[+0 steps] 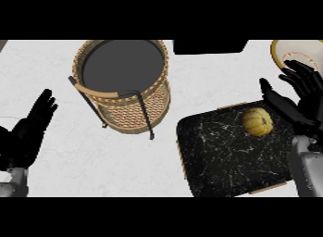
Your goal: Pick the squash from the tray and place it in the tiered basket
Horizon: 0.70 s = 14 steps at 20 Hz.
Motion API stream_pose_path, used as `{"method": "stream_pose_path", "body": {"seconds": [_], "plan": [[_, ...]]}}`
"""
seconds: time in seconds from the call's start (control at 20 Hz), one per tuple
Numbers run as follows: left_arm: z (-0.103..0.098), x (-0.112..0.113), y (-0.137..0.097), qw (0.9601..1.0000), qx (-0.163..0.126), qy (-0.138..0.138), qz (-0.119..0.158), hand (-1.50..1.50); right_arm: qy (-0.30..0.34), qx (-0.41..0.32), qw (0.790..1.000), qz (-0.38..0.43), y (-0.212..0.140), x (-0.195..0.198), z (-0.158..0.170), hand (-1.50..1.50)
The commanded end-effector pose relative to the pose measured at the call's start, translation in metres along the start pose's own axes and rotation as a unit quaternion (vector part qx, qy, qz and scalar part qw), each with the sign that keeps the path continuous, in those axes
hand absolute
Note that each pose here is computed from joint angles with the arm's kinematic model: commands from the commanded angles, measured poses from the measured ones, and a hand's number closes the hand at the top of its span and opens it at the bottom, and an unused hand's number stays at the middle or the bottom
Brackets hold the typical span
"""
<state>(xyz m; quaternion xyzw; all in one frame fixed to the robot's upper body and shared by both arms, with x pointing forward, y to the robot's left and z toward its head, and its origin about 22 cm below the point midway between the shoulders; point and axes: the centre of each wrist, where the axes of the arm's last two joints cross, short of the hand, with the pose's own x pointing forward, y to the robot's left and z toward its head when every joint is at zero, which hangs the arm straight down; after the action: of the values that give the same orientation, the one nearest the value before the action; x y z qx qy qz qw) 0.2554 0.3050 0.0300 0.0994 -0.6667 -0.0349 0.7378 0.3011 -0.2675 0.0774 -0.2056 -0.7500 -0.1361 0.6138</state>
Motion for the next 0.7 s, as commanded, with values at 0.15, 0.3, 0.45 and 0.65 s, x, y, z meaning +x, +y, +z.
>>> {"method": "stream_pose_path", "body": {"seconds": [0.15,0.3,0.45,0.65], "plan": [[0.003,0.005,-0.014,0.9982,-0.042,0.027,0.033,0.00,-0.030,-0.109,0.985,0.130,-0.008,0.003,0.042,-1.50],[0.003,0.009,-0.006,0.9986,-0.035,0.020,0.035,0.00,0.003,-0.094,0.967,0.239,-0.019,0.004,0.035,-1.50],[0.004,0.003,-0.001,0.9985,-0.034,0.027,0.032,0.00,0.037,-0.065,0.928,0.364,-0.047,0.014,0.017,-1.50],[0.006,0.007,-0.003,0.9982,-0.048,0.019,0.032,0.00,0.131,0.063,0.878,0.457,-0.041,0.027,0.024,-1.50]]}}
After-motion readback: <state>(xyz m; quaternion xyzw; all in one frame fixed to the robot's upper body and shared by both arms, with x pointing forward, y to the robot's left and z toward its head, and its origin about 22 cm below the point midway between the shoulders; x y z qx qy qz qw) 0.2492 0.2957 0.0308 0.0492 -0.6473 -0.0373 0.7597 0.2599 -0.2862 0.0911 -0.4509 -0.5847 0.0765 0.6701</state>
